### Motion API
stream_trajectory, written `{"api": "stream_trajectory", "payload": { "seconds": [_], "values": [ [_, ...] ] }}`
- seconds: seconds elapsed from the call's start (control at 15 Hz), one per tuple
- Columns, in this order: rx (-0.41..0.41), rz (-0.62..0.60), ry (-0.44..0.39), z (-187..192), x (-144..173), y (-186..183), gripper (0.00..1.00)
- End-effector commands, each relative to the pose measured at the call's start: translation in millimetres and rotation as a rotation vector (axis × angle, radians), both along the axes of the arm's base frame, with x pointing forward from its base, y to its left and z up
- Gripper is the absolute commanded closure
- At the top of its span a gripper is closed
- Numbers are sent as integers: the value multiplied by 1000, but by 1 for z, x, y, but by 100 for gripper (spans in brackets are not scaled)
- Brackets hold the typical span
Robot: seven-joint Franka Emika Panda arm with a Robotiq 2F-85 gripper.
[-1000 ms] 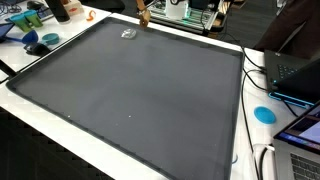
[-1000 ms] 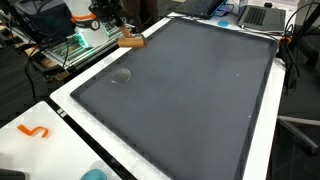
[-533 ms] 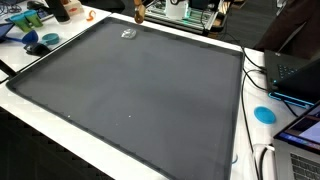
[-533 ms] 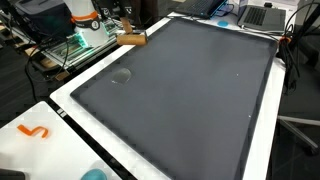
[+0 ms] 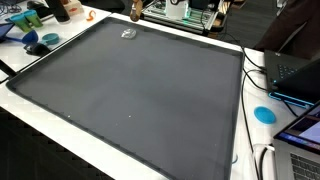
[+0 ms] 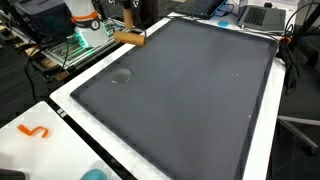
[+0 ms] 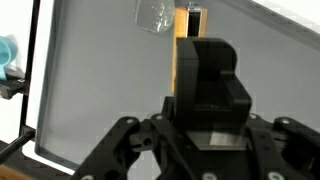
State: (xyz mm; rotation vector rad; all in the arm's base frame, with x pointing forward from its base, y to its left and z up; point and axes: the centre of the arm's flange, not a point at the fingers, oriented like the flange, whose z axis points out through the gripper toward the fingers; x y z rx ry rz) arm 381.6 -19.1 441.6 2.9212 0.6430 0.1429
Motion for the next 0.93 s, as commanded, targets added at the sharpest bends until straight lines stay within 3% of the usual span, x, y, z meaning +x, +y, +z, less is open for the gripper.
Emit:
{"api": "stream_trajectory", "payload": {
  "seconds": [0.0, 0.47, 0.87],
  "values": [
    [-103, -40, 48, -3, 8, 22, 75],
    [-271, -101, 72, -33, 16, 39, 75],
    [-366, -154, 69, -55, 21, 40, 75]
  ]
}}
